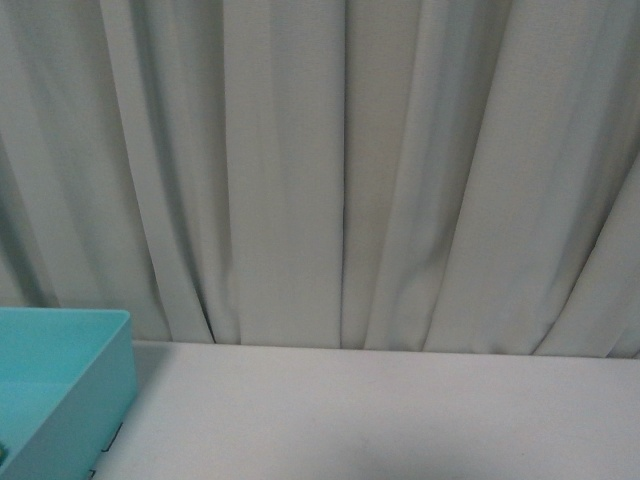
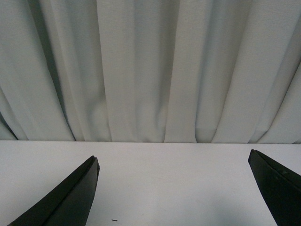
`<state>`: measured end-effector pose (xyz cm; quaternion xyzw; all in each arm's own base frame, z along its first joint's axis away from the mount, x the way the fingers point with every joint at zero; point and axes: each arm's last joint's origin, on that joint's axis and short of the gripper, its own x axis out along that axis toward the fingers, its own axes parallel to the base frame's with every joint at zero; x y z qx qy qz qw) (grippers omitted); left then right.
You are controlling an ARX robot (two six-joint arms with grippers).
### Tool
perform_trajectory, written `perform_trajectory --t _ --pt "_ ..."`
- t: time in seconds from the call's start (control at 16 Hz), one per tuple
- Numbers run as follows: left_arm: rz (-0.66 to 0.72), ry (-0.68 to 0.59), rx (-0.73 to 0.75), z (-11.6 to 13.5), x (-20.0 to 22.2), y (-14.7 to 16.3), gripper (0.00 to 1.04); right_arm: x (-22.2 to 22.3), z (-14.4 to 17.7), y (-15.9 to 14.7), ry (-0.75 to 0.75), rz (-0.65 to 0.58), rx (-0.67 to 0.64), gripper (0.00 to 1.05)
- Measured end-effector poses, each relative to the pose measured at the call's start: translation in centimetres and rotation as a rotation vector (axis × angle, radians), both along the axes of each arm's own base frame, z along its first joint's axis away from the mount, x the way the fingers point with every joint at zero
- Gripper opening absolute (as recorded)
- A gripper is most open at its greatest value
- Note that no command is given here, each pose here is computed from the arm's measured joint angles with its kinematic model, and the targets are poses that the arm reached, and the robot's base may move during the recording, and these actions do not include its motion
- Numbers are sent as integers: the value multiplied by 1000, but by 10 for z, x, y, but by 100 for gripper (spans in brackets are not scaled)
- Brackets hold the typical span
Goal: Wind up and store yellow beetle toy
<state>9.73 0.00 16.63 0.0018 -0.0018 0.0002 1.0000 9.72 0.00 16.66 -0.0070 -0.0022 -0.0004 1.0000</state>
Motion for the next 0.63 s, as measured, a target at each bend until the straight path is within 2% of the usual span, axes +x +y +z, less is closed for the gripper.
perform_trajectory --t 0.25,0.5,0.63 --pt "0 0 -2 0 0 0 4 0 0 0 0 0 0 98" --pt "0 0 -1 0 0 0 51 0 0 0 0 0 0 98" --pt "0 0 -1 0 0 0 60 0 0 0 0 0 0 98"
